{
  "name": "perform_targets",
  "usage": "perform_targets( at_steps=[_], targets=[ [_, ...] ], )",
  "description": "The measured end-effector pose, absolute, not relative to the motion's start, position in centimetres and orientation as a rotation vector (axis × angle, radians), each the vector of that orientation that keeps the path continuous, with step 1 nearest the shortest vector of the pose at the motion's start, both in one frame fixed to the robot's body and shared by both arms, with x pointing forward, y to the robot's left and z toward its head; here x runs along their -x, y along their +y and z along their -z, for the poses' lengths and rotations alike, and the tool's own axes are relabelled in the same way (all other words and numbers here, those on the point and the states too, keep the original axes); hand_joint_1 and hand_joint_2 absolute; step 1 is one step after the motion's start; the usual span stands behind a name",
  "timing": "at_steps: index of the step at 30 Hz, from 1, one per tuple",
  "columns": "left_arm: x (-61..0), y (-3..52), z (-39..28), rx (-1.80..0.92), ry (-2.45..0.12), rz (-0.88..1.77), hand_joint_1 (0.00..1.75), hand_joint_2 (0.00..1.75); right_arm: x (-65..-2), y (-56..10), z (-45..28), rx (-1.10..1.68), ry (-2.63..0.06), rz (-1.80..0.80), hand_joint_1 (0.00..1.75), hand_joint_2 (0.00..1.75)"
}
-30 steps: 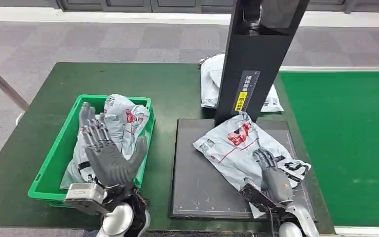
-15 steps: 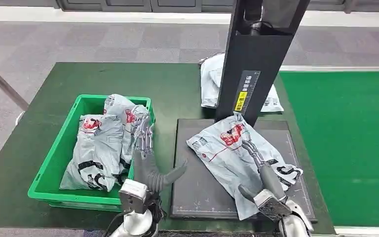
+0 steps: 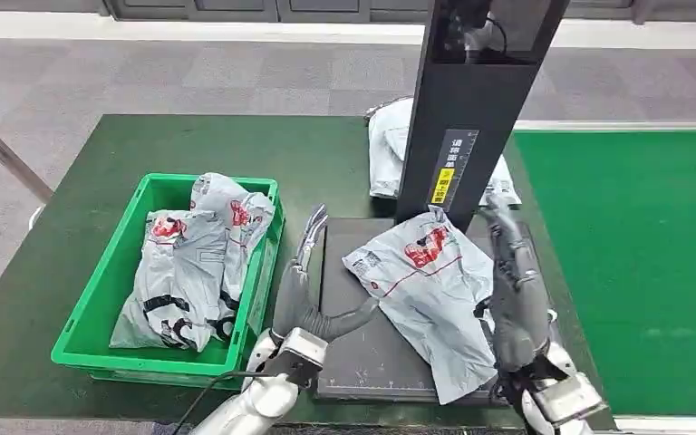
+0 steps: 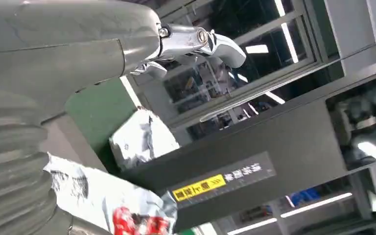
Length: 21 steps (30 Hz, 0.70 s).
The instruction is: Moved the parcel from conveyor to table for the left to box.
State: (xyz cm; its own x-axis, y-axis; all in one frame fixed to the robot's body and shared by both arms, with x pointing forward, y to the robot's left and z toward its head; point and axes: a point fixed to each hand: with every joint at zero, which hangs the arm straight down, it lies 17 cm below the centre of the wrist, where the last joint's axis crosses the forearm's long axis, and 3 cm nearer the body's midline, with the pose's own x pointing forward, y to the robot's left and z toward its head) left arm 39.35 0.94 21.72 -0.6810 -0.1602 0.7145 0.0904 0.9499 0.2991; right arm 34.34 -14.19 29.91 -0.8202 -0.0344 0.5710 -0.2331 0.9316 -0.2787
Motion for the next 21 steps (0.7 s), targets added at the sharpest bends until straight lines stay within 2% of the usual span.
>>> perform_targets(
  at_steps=[6,9,11,12,15,17,19,21],
  targets=[
    [-40.2,0.4,-21.0,-0.066,-2.271,0.463,0.0,1.75,-33.8,-16.3,-33.0,-0.057,-2.602,-0.377,0.0,0.0],
    [-40.1,-2.1,-18.7,0.077,-2.185,0.568,0.0,1.75,-33.7,-23.3,-36.6,0.425,-2.696,-0.062,0.0,0.0],
    [-39.5,-3.9,-17.7,0.175,-2.138,0.614,0.0,1.75,-32.8,-27.1,-38.0,0.624,-2.7,0.11,0.0,0.0],
    [-39.1,-5.0,-17.1,0.217,-2.114,0.64,0.0,1.75,-32.2,-29.2,-39.1,0.707,-2.705,0.191,0.0,1.75],
    [-38.8,-7.2,-16.0,0.258,-2.066,0.699,0.0,1.75,-31.2,-34.5,-39.9,0.828,-2.663,0.369,0.0,1.75],
    [-38.7,-8.4,-15.1,0.273,-2.041,0.757,0.0,1.75,-33.3,-35.1,-38.5,0.78,-2.62,0.293,0.0,1.75],
    [-38.2,-9.8,-13.9,0.312,-2.007,0.817,0.0,1.75,-38.5,-35.1,-32.7,0.688,-2.461,0.115,0.0,1.75],
    [-37.8,-10.8,-13.1,0.349,-1.977,0.857,0.0,1.75,-41.0,-36.0,-28.5,0.663,-2.343,0.103,0.0,1.75]
  ],
)
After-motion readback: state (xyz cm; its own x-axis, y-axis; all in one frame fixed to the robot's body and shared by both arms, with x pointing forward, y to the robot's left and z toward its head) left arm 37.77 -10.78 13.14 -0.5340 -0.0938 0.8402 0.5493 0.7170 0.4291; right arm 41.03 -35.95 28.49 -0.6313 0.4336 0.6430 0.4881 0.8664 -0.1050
